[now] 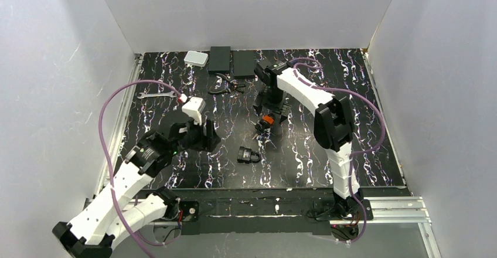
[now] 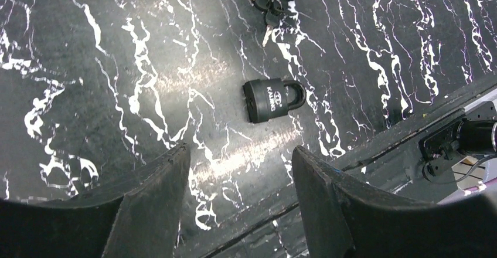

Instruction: Unlock with the key

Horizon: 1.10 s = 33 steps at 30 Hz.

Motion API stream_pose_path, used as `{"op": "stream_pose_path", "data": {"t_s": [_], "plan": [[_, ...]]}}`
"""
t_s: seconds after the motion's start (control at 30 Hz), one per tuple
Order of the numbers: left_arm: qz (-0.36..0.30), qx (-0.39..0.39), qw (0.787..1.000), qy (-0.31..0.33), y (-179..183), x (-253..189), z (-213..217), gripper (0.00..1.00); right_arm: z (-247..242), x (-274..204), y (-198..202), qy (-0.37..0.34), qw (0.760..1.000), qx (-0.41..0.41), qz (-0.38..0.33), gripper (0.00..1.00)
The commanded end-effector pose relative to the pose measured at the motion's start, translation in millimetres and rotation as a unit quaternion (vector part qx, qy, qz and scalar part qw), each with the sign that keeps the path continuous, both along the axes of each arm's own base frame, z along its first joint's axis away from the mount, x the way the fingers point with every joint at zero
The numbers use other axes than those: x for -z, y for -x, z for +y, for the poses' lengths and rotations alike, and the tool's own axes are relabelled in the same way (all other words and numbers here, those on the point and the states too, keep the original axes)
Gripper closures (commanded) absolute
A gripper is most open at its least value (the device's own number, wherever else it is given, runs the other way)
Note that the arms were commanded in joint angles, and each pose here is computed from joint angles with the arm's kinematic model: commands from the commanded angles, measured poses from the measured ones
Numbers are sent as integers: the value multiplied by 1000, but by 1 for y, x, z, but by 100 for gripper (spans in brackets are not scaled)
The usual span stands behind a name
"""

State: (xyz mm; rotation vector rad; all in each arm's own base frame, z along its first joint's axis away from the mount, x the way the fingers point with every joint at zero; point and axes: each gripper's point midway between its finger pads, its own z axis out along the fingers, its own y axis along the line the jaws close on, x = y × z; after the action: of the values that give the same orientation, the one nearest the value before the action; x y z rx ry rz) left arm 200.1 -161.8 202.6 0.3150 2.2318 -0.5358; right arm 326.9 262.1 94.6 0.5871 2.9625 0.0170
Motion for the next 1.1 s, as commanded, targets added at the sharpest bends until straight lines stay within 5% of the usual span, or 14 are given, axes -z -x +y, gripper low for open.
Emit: {"op": "stream_pose_path", "data": {"t_s": [0.0, 0.3, 0.63, 0.87, 1.07], "plan": [[23, -31, 999, -18, 20, 13, 23, 37, 4, 6, -13, 4, 1000, -9, -15, 2], [15, -63, 998, -11, 38, 9, 45, 37, 12, 48, -10, -3, 1000, -16, 16, 4], [9, -72, 997, -12, 45, 6, 54, 37, 3, 80, -13, 30, 999, -17, 26, 21], [7, -70, 997, -10, 45, 1, 54, 37, -6, 97, -13, 43, 999, -15, 30, 43], [4, -39, 999, 1, 45, -5, 43, 38, -5, 88, -16, 39, 999, -28, 21, 85]]}}
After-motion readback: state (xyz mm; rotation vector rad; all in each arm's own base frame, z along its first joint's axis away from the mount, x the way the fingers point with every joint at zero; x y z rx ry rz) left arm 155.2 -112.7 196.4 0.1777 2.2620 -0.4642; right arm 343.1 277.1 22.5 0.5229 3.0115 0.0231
